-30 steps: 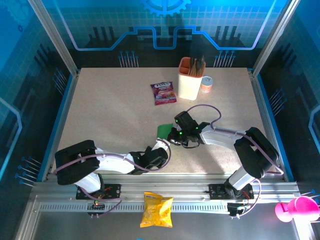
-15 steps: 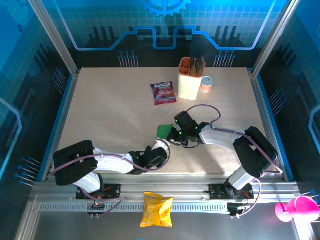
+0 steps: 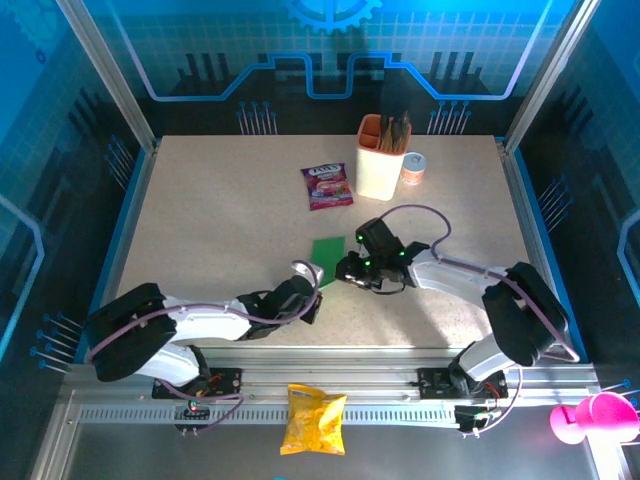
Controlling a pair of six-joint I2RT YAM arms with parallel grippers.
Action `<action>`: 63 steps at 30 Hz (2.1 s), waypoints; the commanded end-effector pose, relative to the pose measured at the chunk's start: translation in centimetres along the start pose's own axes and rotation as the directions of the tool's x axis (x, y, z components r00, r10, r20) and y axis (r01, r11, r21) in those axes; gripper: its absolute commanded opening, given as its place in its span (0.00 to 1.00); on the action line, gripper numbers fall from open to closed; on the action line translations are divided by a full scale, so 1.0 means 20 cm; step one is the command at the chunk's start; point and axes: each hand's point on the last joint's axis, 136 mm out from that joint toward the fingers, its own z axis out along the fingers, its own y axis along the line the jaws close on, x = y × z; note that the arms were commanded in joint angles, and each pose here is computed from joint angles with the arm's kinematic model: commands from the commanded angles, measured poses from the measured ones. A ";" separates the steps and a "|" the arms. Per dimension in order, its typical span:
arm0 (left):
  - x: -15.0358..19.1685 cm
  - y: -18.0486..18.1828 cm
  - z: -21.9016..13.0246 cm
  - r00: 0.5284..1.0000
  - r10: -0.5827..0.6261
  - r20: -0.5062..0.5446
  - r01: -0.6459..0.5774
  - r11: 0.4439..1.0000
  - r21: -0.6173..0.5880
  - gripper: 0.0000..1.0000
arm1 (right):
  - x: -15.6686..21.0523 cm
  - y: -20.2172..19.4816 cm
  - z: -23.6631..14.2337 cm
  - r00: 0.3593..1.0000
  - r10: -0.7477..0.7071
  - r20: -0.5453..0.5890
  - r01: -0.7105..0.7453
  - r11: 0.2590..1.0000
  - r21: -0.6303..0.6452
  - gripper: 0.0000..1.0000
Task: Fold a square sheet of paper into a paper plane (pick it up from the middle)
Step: Fold the wing for the fifth time at the center of the table.
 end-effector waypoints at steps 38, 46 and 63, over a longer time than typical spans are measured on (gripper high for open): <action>0.14 -0.06 0.00 0.994 -0.097 0.047 0.079 0.952 0.295 0.00 | -0.16 0.23 0.41 0.904 -0.342 -0.256 0.324 0.939 -0.114 0.13; 0.14 -0.05 -0.01 0.993 -0.107 0.050 0.087 0.949 0.302 0.00 | -0.17 0.13 0.51 0.901 -0.305 -0.309 0.305 0.951 -0.051 0.11; 0.16 0.08 0.01 0.977 -0.211 0.023 0.202 0.958 0.203 0.00 | -0.14 -0.15 0.58 0.918 -0.185 -0.351 0.223 0.972 0.073 0.07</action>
